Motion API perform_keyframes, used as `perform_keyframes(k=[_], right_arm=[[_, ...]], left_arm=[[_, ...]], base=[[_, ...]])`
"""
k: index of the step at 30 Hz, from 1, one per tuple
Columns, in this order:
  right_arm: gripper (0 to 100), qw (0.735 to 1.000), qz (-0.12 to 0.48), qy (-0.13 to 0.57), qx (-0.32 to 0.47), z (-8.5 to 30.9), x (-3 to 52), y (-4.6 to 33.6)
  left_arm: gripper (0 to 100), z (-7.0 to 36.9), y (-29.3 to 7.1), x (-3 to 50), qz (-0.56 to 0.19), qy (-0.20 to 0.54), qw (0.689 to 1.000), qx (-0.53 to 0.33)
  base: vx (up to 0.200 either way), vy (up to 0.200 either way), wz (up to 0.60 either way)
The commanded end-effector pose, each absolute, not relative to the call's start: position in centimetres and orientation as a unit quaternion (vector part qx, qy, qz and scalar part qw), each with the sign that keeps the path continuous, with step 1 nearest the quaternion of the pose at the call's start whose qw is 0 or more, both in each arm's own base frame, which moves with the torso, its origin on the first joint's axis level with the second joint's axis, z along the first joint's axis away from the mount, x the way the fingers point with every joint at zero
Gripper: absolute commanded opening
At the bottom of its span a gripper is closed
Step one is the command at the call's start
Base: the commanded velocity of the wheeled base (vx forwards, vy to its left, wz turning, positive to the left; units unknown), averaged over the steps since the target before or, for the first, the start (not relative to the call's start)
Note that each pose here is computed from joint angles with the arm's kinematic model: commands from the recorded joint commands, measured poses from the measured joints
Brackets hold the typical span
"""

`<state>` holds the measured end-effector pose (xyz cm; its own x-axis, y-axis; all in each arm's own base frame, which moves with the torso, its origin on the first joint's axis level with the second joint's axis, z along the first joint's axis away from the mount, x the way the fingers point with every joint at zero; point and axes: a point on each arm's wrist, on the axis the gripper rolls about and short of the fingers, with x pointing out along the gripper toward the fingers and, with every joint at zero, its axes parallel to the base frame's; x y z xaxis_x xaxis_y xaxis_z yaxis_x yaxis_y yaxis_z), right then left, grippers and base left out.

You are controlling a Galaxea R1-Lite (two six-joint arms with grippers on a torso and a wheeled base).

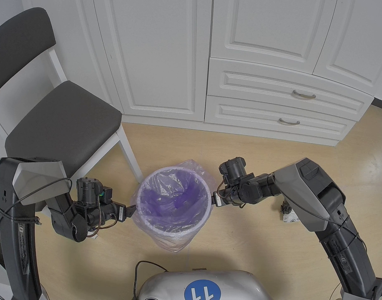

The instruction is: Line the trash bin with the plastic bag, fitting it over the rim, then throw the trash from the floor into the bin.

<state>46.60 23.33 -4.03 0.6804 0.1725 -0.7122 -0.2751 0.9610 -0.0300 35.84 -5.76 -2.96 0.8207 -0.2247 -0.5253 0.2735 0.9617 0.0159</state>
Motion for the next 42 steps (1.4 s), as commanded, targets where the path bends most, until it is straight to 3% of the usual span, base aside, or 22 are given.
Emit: perform_keyframes(k=[1, 17, 21, 26, 33, 42], right_arm=[[100, 0.913, 0.104, 0.388, -0.076, -5.8, 47.3, 23.1], [100, 0.924, 0.075, 0.373, -0.027, 2.3, 45.2, 20.2], [100, 0.929, 0.068, 0.363, -0.003, 4.4, 43.2, 18.8], [100, 0.933, 0.065, 0.354, 0.003, 4.0, 39.9, 17.2], [100, 0.973, 0.090, 0.209, 0.030, 5.4, 33.6, 14.2], [100, 0.984, 0.093, 0.150, -0.027, 6.1, 32.7, 12.2]], left_arm=[[100, -2.7, -5.9, 35.2, -0.133, 0.274, 0.951, 0.051], [100, -1.1, -6.5, 32.6, -0.125, 0.256, 0.956, 0.075], [100, 1.5, -8.5, 31.6, -0.156, 0.226, 0.958, 0.081], [100, 1.7, -11.1, 31.2, -0.171, 0.234, 0.950, 0.115], [100, 1.3, -16.4, 33.7, -0.173, 0.236, 0.939, 0.178], [100, -1.3, -21.5, 36.8, -0.174, 0.237, 0.926, 0.237]], base=[[0.000, 0.000, 0.00], [0.000, 0.000, 0.00], [0.000, 0.000, 0.00], [0.000, 0.000, 0.00], [0.000, 0.000, 0.00], [0.000, 0.000, 0.00]])
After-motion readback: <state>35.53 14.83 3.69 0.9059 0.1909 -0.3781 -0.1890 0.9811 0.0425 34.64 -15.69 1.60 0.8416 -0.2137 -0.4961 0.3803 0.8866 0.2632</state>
